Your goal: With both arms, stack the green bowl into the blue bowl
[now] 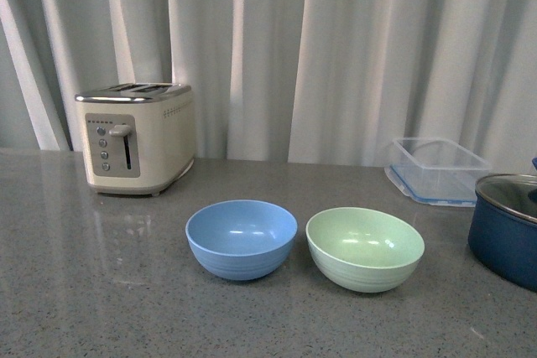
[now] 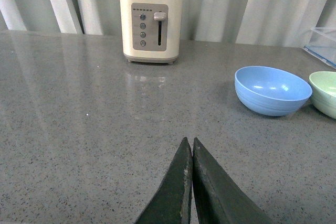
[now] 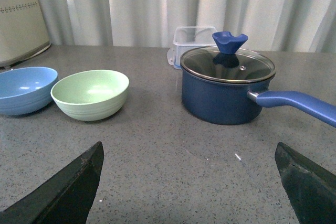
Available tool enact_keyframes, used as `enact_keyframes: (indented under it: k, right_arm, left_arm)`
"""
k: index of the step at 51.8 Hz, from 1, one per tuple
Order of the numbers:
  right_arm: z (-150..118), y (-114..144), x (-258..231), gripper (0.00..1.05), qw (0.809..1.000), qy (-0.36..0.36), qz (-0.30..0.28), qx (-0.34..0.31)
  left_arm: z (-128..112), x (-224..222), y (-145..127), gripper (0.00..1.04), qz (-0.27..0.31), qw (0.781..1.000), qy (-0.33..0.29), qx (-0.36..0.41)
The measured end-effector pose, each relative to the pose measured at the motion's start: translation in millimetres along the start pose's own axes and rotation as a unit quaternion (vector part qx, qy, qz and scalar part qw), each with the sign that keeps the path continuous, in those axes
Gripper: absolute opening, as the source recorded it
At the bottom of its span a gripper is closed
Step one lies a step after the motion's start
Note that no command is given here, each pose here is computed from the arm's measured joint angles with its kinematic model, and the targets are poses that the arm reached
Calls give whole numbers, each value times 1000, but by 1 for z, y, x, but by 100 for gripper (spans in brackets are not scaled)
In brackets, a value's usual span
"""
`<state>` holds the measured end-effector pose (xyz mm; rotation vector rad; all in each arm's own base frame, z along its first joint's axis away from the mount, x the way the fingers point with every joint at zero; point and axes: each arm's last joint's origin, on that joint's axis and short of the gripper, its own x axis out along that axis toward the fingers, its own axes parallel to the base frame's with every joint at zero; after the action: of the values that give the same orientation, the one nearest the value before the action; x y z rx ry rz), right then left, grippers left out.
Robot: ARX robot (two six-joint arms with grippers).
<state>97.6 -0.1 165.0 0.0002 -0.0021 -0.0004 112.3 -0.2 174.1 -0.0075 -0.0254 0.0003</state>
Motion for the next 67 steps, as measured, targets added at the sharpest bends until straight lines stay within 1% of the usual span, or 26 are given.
enact_keyframes:
  k: [15, 20, 24, 37, 38, 41, 46, 49, 50, 52, 53, 55, 56, 57, 59, 61, 64, 65, 67]
  right_arm:
    - [0, 0, 0, 95, 1000, 0, 0, 0]
    - [0, 0, 0, 95, 1000, 0, 0, 0]
    - [0, 0, 0, 95, 1000, 0, 0, 0]
    - [0, 0, 0, 95, 1000, 0, 0, 0]
    - [0, 0, 0, 95, 1000, 0, 0, 0]
    - [0, 0, 0, 95, 1000, 0, 0, 0]
    - [0, 0, 0, 95, 1000, 0, 0, 0]
    - [0, 0, 0, 95, 1000, 0, 0, 0]
    - [-1, 0, 0, 95, 1000, 12, -3, 2]
    - [1, 0, 0, 95, 998, 68, -10, 6]
    - [3, 1, 1, 95, 993, 120, -15, 5]
    - [7, 2, 4, 95, 975, 223, -19, 2]
    - [8, 2, 5, 95, 970, 243, -19, 0]
    - [10, 3, 7, 95, 959, 283, -18, -3]
    - [12, 5, 12, 95, 946, 325, -14, -9]
    - [15, 8, 21, 95, 935, 355, -9, -18]
    - [23, 17, 40, 95, 928, 371, 8, -27]
    - [28, 22, 48, 95, 928, 370, 16, -31]
    - [35, 30, 59, 95, 930, 365, 30, -33]
  left_arm:
    - [0, -5, 0, 4, 0, 1000, 0, 0]
    - [-5, -13, 0, 4, 0, 1000, 18, 0]
    - [-3, -16, 0, 4, 0, 1000, 2, 0]
    - [-3, -16, 0, 4, 0, 1000, 4, 0]
    - [-3, -16, 0, 6, 0, 1000, 4, 0]
    - [-3, -16, 0, 20, 0, 1000, 4, 0]
    - [-3, -16, 0, 38, 0, 1000, 4, 0]
    - [-3, -16, 0, 47, 0, 1000, 4, 0]
    - [-3, -16, 0, 51, 0, 1000, 4, 0]
    - [-3, -16, 0, 58, 0, 1000, 4, 0]
    - [-3, -16, 0, 59, 0, 1000, 4, 0]
    - [-3, -16, 0, 67, 0, 1000, 4, 0]
    - [-3, -16, 0, 68, 0, 1000, 4, 0]
    - [-3, -16, 0, 72, 0, 1000, 4, 0]
    - [-3, -16, 0, 77, 0, 1000, 3, 0]
    - [-3, -16, 0, 84, 0, 1000, 3, 0]
    - [-3, -16, 0, 98, 0, 1000, 4, 0]
    - [-3, -16, 0, 100, 0, 1000, 4, 1]
    - [-3, -16, 0, 98, 0, 1000, 4, 1]
